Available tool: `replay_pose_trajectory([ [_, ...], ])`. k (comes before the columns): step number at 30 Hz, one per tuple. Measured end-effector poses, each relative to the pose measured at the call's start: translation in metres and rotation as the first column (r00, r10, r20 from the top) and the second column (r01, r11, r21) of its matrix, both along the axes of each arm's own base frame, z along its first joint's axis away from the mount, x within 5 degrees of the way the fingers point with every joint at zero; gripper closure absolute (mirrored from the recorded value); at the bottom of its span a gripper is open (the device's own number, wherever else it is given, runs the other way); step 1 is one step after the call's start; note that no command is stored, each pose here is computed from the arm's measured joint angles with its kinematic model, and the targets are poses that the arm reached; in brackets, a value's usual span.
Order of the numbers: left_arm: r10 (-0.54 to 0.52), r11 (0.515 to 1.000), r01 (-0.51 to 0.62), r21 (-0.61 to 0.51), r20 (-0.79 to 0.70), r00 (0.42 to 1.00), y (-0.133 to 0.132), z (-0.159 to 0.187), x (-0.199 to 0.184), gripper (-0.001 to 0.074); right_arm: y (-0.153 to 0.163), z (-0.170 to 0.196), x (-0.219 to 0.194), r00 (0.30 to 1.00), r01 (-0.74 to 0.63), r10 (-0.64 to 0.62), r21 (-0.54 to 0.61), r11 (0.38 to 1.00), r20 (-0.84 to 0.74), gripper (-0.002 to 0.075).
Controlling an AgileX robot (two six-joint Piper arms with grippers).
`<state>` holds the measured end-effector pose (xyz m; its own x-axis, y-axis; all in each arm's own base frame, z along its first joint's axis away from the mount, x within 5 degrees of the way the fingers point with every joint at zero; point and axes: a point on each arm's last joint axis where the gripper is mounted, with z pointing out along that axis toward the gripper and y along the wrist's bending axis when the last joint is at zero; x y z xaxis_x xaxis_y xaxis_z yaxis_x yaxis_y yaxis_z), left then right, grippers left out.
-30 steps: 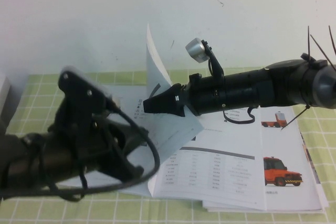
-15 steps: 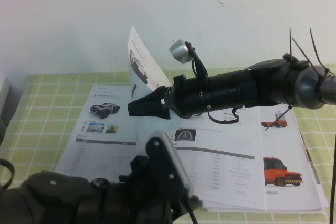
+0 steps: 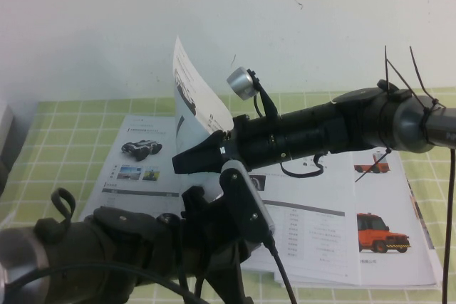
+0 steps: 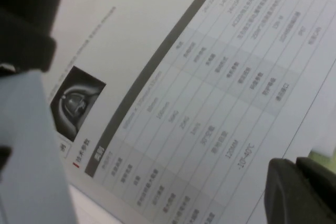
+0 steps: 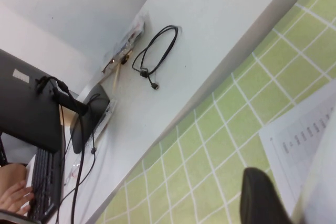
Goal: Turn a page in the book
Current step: Open the closed book
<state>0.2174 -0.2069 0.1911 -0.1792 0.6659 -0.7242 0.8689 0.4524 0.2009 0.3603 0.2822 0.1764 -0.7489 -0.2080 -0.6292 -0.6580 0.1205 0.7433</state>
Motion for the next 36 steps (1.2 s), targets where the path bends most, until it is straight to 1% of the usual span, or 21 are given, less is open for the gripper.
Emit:
replay_pose_trajectory([
  [3,0.024,0.999,-0.024,0.022,-0.004,1.000,0.000,-0.005,0.003,0.0738,0.000,0.000,0.000,1.000,0.003,-0.003,0.001,1.000,0.000,0.0424],
  [5,0.054,0.998,-0.054,0.035,-0.005,0.999,0.002,-0.006,0.005,0.0738,-0.001,0.000,0.001,1.000,0.005,-0.005,0.001,1.000,0.000,0.0354],
  [6,0.076,0.996,-0.076,0.044,-0.002,0.997,0.004,-0.007,0.006,0.0738,-0.001,0.000,0.001,1.000,0.005,-0.005,0.002,1.000,-0.001,0.0331],
  [7,0.095,0.994,-0.095,0.055,0.005,0.996,0.005,-0.007,0.008,0.0738,-0.003,0.000,0.002,1.000,0.008,-0.008,0.003,1.000,-0.001,0.0287],
  [9,0.126,0.989,-0.127,0.074,0.017,0.992,0.008,-0.007,0.010,0.0738,-0.006,0.001,0.004,1.000,0.012,-0.012,0.006,1.000,-0.003,0.0240],
  [13,0.175,0.978,-0.178,0.105,0.040,0.984,0.013,-0.008,0.013,0.0738,-0.018,0.003,0.010,1.000,0.009,-0.009,0.030,1.000,-0.012,0.0206],
  [20,0.216,0.970,-0.219,0.110,0.040,0.976,0.015,-0.008,0.014,0.0738,-0.044,0.006,0.022,0.999,0.027,-0.025,0.065,0.998,-0.026,0.0202],
  [24,0.277,0.953,-0.280,0.115,0.042,0.960,0.019,-0.008,0.017,0.0738,-0.053,0.006,0.028,0.998,0.051,-0.049,0.066,0.997,-0.033,0.0221],
  [32,0.384,0.913,-0.388,0.126,0.055,0.921,0.027,-0.008,0.021,0.0738,-0.059,0.005,0.030,0.997,0.061,-0.058,0.053,0.997,-0.051,0.0286],
  [34,0.416,0.901,-0.418,0.114,0.044,0.909,0.028,-0.008,0.021,0.0738,-0.060,0.005,0.030,0.997,0.058,-0.056,0.047,0.997,-0.049,0.0308],
  [36,0.453,0.887,-0.453,0.084,0.019,0.891,0.028,-0.006,0.021,0.0738,-0.062,0.006,0.030,0.998,0.048,-0.047,0.033,0.998,-0.036,0.0348],
])
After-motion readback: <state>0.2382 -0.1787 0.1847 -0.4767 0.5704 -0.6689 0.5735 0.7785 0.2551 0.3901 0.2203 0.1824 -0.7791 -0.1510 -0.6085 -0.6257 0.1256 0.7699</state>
